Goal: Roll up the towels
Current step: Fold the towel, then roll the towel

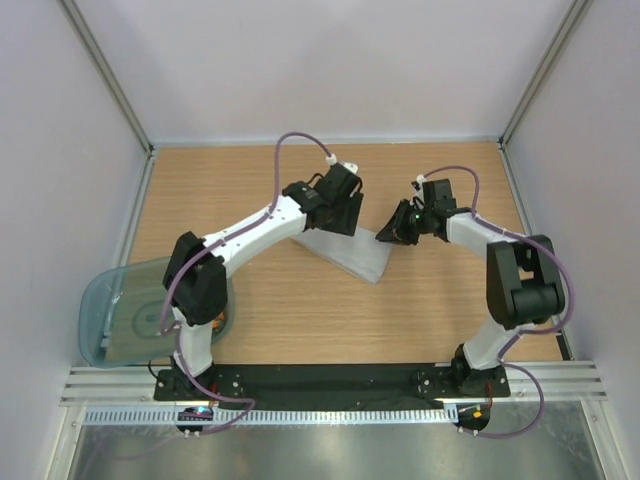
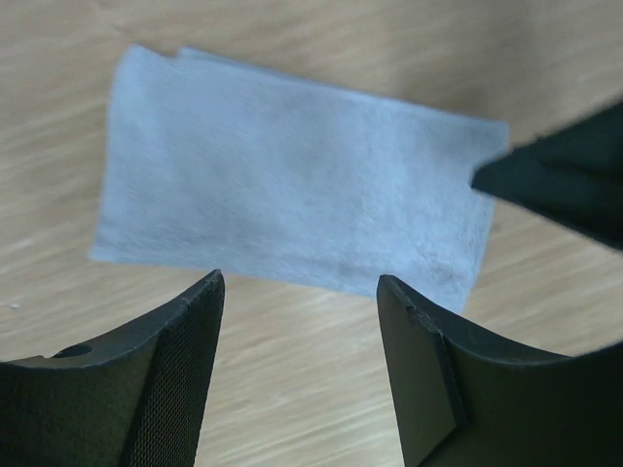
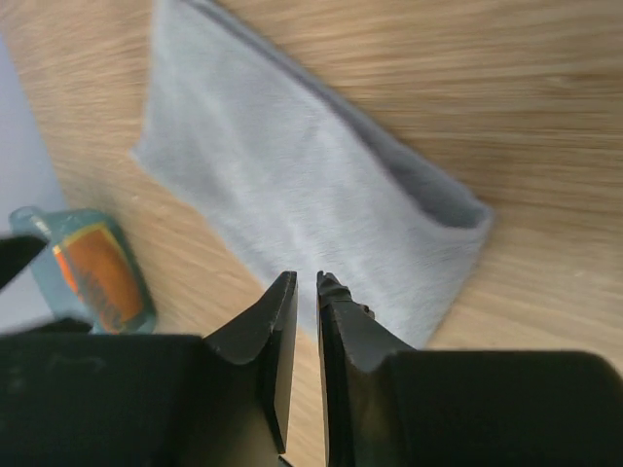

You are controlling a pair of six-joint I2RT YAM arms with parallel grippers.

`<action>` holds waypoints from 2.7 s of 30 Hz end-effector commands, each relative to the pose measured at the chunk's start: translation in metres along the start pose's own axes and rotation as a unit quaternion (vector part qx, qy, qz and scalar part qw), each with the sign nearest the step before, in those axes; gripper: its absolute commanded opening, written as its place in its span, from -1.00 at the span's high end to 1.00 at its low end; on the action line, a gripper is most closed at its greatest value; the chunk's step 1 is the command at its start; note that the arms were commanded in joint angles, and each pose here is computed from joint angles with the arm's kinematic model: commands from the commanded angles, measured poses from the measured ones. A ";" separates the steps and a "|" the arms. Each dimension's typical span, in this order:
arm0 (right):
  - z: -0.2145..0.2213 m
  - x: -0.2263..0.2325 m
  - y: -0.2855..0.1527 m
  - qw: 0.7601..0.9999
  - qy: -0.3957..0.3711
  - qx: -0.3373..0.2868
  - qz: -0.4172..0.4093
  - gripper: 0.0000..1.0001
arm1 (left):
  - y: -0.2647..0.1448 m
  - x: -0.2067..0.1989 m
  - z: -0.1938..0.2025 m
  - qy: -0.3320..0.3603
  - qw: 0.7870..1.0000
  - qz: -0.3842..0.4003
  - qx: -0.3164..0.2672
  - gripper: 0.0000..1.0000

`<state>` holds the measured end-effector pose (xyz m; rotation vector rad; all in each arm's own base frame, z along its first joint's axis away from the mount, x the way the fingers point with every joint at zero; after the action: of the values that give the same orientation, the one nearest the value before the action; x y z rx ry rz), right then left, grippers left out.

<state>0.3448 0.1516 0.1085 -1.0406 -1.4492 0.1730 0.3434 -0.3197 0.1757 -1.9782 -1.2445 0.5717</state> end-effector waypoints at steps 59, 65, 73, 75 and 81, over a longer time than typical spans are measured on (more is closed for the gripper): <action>-0.031 -0.051 -0.191 0.921 0.053 -0.291 0.252 -0.38 | 0.042 -0.167 0.079 0.242 0.969 0.035 -0.022 -0.10; -0.031 -0.051 -0.192 0.921 0.053 -0.293 0.250 -0.38 | 0.030 -0.164 0.066 0.231 0.972 0.024 -0.041 -0.08; -0.033 -0.048 -0.191 0.923 0.055 -0.294 0.243 -0.38 | 0.023 -0.165 0.064 0.241 0.969 0.019 -0.049 -0.07; -0.034 -0.047 -0.191 0.923 0.054 -0.294 0.242 -0.38 | 0.026 -0.168 0.065 0.243 0.969 0.029 -0.048 -0.08; -0.033 -0.050 -0.190 0.923 0.052 -0.288 0.248 -0.38 | 0.042 -0.177 0.074 0.249 0.967 0.038 -0.034 -0.08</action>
<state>0.2665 -0.0054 0.1919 -1.8566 -1.1043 0.0808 0.2350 -0.4440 0.0727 -1.9707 -0.8702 0.0634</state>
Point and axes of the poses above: each gripper's point midway between its finger pads, its own y axis out along the fingers, its own x axis along the line the jaws close on, z = x × y, the point moved 3 cm from there along -y, back along the fingers, and after that the axes turned 9 degrees about y, right-handed, at the moved point
